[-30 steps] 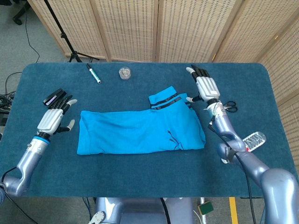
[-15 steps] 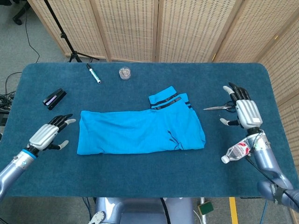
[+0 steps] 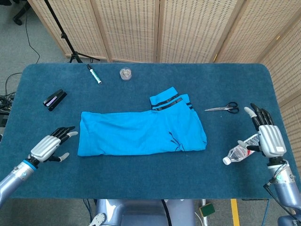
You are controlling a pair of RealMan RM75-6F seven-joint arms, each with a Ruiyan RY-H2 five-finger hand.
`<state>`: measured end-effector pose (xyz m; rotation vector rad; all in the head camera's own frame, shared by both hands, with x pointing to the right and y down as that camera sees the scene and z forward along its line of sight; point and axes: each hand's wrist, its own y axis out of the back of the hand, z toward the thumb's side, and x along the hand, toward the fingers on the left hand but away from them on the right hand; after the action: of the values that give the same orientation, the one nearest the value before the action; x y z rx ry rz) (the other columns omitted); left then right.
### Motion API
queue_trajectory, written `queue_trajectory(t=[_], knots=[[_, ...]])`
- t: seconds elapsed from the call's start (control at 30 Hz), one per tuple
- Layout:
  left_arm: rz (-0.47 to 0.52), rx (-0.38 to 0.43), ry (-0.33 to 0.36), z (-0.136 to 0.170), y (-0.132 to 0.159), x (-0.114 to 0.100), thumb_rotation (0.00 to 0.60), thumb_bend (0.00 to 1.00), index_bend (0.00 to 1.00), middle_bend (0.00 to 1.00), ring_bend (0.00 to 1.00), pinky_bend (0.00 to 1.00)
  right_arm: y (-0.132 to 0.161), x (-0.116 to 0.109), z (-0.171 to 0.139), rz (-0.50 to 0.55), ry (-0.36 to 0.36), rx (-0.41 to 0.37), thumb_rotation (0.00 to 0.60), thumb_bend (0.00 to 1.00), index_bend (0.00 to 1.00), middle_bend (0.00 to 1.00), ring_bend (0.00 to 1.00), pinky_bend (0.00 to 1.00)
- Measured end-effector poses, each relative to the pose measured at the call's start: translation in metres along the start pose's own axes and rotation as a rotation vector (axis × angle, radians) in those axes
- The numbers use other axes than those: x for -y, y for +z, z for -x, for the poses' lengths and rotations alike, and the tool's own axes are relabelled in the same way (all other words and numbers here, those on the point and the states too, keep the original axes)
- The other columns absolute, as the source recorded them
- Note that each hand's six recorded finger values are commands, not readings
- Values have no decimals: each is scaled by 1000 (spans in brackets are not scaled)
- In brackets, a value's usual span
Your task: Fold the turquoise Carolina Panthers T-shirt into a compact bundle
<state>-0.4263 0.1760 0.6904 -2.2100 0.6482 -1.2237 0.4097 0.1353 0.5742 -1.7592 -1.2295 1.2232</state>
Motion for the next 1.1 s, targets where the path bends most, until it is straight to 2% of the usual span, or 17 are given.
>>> queue_trajectory(t=[0.27,0.6,1.1], knots=[[-39,17,-7,-4,7,12,600,364,0,0,0,0,-4,-1,-26,29,-14,-12,600,0,0,0,0,0],[-42,56,13,-7,19,28,600,364,0,0,0,0,-7,-6,-28,37,-26,-21,600,0,0,0,0,0],[-28,54,52,-13,19,46,600,362,27,0,0,0,-6,-5,-28,22,-34,-27,600,0,0,0,0,0]])
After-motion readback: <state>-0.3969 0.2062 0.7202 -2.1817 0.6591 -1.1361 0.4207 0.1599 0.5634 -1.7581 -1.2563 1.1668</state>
